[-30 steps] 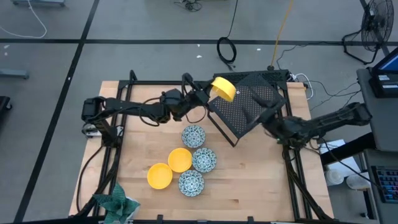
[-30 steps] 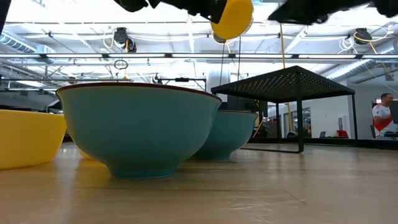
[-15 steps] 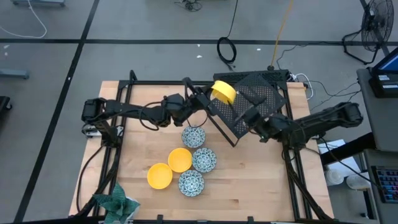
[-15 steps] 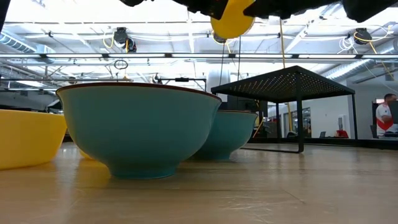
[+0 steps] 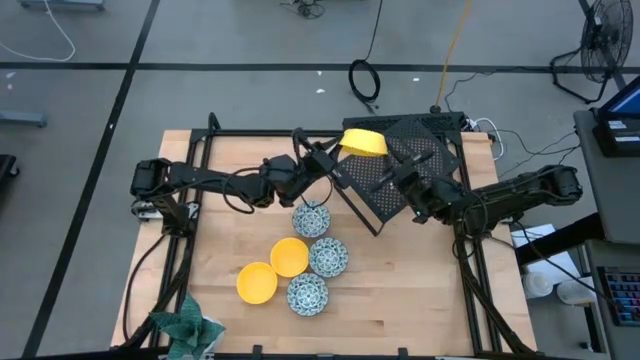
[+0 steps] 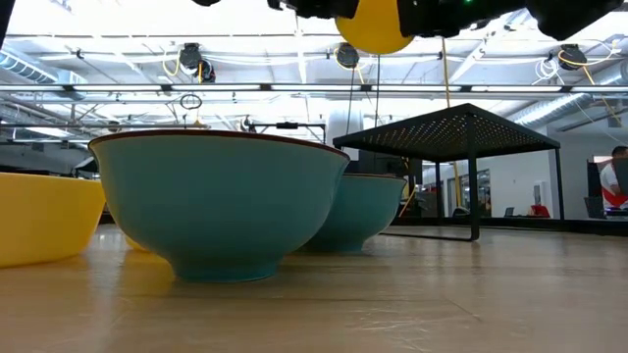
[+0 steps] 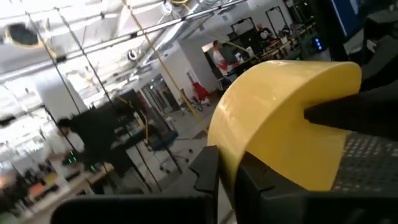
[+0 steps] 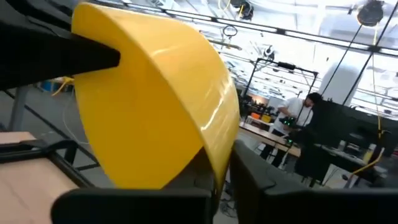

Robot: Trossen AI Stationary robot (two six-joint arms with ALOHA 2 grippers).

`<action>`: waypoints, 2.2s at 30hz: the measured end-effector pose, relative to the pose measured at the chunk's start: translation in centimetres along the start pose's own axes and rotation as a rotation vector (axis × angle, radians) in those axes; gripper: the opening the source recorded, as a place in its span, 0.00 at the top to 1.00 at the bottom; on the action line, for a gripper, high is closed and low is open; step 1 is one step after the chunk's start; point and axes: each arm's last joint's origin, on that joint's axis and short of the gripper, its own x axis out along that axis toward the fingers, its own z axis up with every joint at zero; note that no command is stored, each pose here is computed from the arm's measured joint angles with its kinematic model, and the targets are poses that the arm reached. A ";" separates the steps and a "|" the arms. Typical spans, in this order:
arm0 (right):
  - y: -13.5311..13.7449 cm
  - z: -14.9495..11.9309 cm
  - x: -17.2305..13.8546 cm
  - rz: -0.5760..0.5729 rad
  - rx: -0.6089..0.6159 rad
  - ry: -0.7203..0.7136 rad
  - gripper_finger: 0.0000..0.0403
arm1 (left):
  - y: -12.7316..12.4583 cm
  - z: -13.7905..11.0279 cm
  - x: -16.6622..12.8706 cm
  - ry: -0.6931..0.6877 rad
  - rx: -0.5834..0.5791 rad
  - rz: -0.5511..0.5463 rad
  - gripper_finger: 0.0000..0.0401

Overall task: Pick & Place Mini bowls
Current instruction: Put the top yellow bowl on the shelf

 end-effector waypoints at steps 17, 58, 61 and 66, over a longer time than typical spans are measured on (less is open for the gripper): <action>-0.1 -0.3 -0.2 -0.023 -0.126 0.053 1.00 | 0.3 2.0 0.1 0.287 -0.097 -0.293 0.34; -18.6 3.9 12.9 0.142 0.160 0.773 1.00 | 9.5 -4.6 -6.2 0.147 -0.325 -0.556 0.06; -19.6 1.9 12.8 0.165 0.191 0.939 1.00 | 9.5 -4.6 -6.2 0.153 -0.324 -0.550 0.07; -20.4 -1.2 12.5 0.209 0.222 1.213 1.00 | 9.5 -4.6 -6.2 0.153 -0.326 -0.550 0.08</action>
